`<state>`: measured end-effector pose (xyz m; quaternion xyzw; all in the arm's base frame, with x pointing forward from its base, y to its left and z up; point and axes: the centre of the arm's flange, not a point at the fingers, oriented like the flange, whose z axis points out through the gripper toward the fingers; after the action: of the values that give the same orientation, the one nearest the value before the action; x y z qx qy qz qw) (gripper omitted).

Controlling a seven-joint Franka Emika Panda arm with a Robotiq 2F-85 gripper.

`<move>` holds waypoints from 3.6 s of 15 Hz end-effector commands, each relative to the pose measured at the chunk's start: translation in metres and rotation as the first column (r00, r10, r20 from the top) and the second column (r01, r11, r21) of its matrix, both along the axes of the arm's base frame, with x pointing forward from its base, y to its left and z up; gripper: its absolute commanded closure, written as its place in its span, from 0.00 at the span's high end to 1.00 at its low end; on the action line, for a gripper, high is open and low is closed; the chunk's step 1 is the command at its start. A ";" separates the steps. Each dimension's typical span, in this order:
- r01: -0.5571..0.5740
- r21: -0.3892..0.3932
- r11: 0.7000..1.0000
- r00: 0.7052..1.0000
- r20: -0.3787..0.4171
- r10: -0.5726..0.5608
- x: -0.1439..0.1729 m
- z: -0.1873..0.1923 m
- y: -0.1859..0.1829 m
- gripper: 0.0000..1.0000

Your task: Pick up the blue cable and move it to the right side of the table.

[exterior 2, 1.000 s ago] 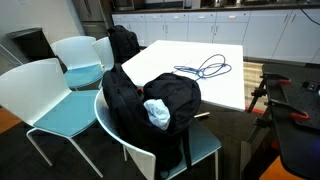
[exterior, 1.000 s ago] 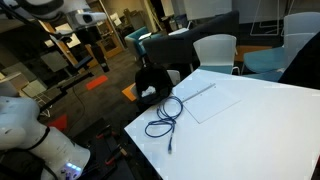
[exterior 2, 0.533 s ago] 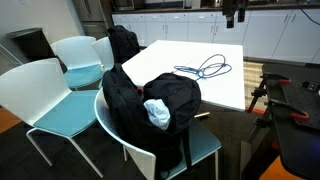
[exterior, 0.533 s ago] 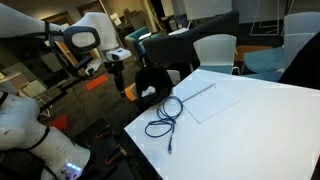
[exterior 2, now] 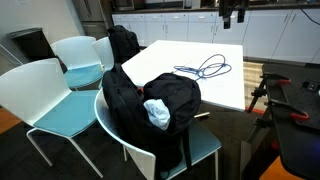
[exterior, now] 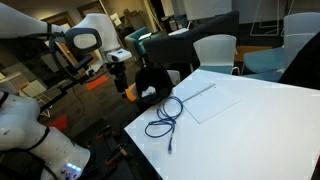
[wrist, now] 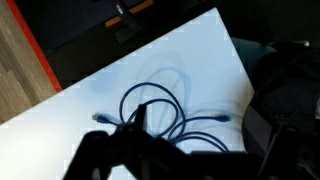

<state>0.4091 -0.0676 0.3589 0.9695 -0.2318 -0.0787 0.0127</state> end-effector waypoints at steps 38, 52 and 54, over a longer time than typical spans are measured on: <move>0.755 0.083 0.651 0.615 0.257 -0.746 0.075 -0.230 0.010 0.00; 0.576 0.278 0.768 0.742 0.217 -0.635 -0.022 -0.023 -0.086 0.02; 0.510 0.319 0.799 0.792 0.190 -0.581 -0.033 0.015 -0.103 0.02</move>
<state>0.4024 -0.1514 0.3080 0.8355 -0.5326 0.0486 -0.1258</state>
